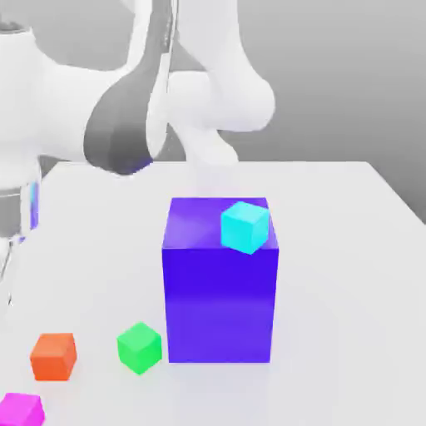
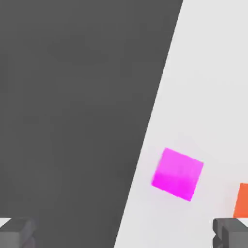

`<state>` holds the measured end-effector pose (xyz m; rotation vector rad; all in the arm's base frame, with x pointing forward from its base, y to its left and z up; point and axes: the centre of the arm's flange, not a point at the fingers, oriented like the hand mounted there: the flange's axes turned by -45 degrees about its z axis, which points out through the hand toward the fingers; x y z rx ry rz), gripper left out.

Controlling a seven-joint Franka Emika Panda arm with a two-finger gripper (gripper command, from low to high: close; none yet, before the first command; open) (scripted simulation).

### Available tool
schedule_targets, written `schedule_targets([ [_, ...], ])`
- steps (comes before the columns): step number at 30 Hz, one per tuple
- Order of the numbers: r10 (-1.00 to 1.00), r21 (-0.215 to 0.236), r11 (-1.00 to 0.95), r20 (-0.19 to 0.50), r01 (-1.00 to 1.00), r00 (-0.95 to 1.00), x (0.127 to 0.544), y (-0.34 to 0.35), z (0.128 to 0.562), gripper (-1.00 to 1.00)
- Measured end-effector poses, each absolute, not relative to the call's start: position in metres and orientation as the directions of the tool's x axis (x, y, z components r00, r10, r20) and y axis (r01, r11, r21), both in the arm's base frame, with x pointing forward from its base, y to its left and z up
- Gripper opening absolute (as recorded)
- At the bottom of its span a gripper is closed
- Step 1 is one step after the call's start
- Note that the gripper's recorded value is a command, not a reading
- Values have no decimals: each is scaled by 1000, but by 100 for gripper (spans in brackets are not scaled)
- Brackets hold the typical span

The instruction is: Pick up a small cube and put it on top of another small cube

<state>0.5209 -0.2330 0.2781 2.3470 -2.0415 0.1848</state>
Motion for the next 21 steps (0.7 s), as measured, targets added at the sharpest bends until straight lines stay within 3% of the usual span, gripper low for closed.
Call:
schedule_targets([
  [4,-998,-16,51,23,-999,-52,506,-257,211,0],
  [8,-994,-2,105,1,-994,-105,502,-263,148,0],
  [9,-994,-1,106,0,-994,-106,502,-263,135,-100],
  [16,-994,-3,108,0,-994,-108,502,-263,134,-100],
  [21,-997,-3,78,-4,-997,-78,498,-254,193,-100],
])
